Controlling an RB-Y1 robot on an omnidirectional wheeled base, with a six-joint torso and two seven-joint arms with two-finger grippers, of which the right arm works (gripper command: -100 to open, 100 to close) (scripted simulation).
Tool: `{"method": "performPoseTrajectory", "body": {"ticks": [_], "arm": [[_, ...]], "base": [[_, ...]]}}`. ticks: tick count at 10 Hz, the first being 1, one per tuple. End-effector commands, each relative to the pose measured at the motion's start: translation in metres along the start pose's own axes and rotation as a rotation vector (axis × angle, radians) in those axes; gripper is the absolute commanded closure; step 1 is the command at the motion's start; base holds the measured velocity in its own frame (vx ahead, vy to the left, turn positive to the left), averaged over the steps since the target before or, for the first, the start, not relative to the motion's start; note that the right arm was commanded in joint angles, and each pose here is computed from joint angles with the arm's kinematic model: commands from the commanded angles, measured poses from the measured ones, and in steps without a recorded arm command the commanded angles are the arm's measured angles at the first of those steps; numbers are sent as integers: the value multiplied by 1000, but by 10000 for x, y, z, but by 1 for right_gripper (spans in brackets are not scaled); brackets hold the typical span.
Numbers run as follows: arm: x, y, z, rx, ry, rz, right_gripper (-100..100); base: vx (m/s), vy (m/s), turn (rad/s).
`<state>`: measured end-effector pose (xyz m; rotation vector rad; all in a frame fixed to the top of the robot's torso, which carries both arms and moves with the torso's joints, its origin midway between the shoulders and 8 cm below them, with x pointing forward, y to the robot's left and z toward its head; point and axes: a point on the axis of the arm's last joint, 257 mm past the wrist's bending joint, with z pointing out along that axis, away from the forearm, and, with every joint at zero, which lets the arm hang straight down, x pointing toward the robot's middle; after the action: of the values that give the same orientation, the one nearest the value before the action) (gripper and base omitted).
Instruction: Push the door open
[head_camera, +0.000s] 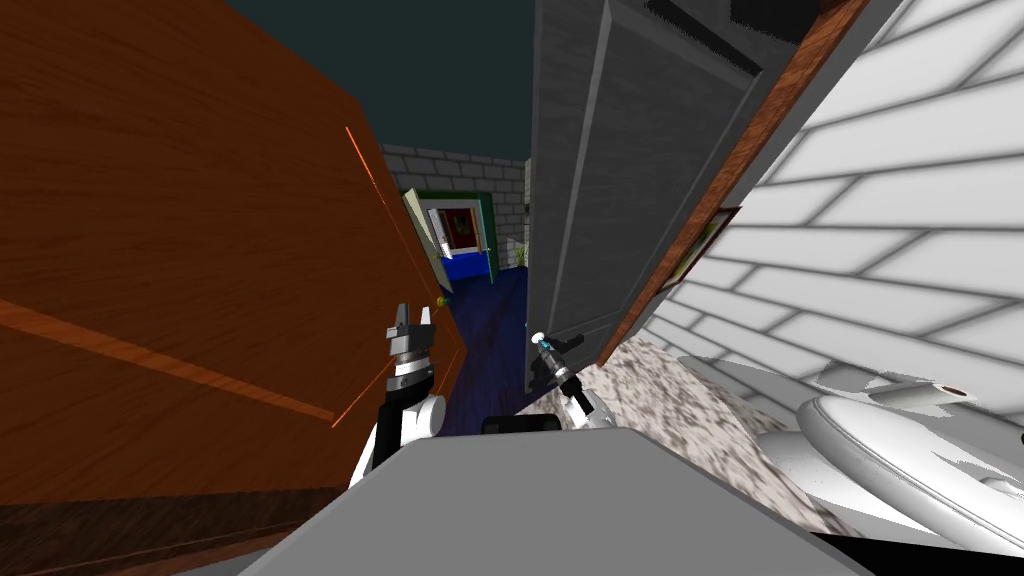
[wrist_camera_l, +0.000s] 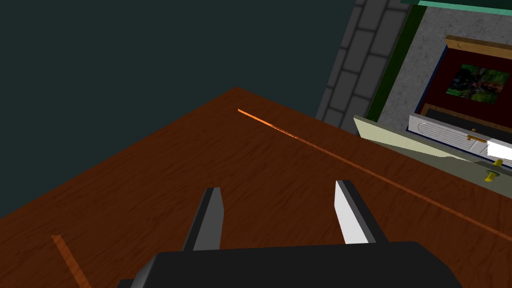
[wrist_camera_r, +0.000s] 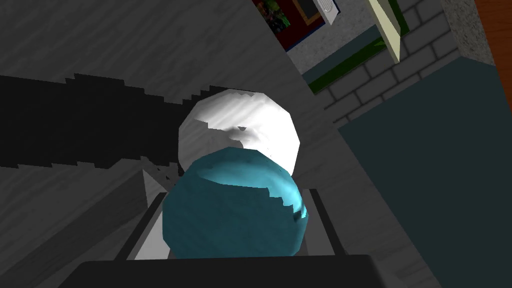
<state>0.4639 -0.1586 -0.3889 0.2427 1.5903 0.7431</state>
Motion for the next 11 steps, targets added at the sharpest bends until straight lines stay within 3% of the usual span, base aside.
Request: {"method": "performPoseTrajectory", "body": {"ticks": [1, 11], "arm": [[-54, -25, 25, 1, -12, 55, 100], [-32, 26, 77, -4, -16, 346, 100]], "base": [[52, 21, -50], [54, 27, -53]]}}
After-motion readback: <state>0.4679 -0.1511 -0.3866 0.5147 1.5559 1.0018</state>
